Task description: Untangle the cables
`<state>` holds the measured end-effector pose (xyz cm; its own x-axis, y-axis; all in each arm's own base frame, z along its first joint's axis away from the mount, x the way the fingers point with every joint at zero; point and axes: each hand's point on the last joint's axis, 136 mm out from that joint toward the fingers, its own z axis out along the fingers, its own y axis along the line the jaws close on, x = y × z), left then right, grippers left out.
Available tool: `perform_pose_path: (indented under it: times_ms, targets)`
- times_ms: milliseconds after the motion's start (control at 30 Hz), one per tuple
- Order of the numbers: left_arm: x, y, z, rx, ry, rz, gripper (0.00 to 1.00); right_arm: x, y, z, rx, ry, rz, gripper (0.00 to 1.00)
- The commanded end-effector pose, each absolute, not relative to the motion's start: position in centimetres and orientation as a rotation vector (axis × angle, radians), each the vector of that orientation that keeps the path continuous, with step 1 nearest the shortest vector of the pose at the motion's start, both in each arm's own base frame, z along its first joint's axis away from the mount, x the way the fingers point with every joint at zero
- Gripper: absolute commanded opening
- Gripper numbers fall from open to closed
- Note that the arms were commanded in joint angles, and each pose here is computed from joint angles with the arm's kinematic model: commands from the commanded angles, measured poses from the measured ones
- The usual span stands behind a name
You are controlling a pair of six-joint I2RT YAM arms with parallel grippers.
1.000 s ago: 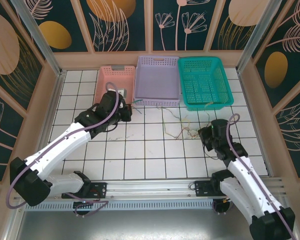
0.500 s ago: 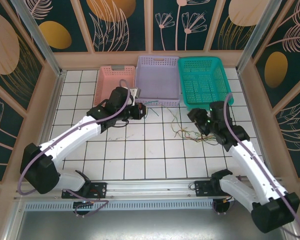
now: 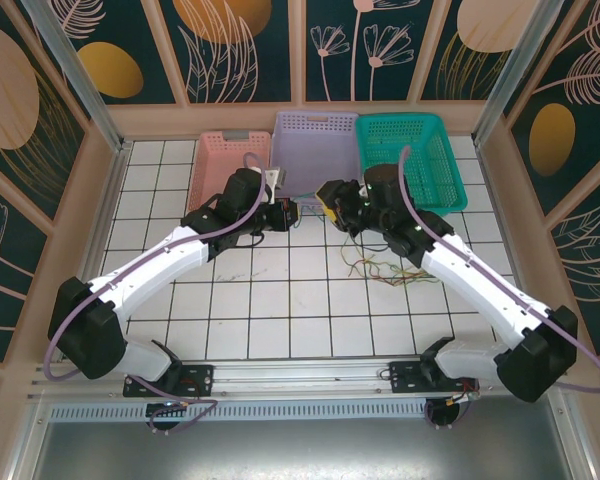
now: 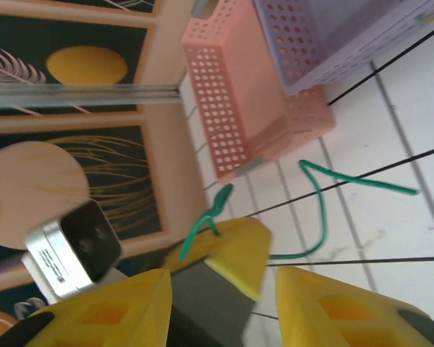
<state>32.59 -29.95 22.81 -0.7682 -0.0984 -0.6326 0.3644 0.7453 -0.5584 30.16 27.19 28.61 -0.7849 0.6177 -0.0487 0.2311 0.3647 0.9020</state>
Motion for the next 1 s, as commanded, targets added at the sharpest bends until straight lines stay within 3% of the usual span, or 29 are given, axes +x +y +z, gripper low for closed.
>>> perform_pose_path:
  times_ms: [0, 300, 567, 667, 800, 967]
  targets:
    - [33.4, -30.4, 23.8, 0.2, 2.217, -0.896, 0.0, 31.4, 29.4, 32.4, 0.917, 2.141, 1.626, 0.36]
    - [33.2, -31.0, 23.9, 0.239, 2.198, -0.864, 0.0, 32.7, 30.9, 30.2, 1.043, 2.183, 1.62, 0.3]
    - [33.4, -30.6, 23.6, 0.25, 2.202, -0.809, 0.0, 32.8, 30.4, 29.4, 1.051, 2.223, 1.586, 0.0]
    - [33.8, -29.8, 23.5, 0.257, 2.199, -0.729, 0.0, 32.1, 29.9, 29.0, 1.009, 2.259, 1.568, 0.0]
    - [34.3, -28.5, 23.5, 0.335, 2.176, -0.581, 0.0, 31.0, 29.1, 29.0, 0.731, 2.359, 1.514, 0.0]
    - [34.8, -27.1, 23.4, 0.449, 2.153, -0.407, 0.0, 27.1, 28.7, 27.8, 0.113, 2.509, 1.339, 0.0]
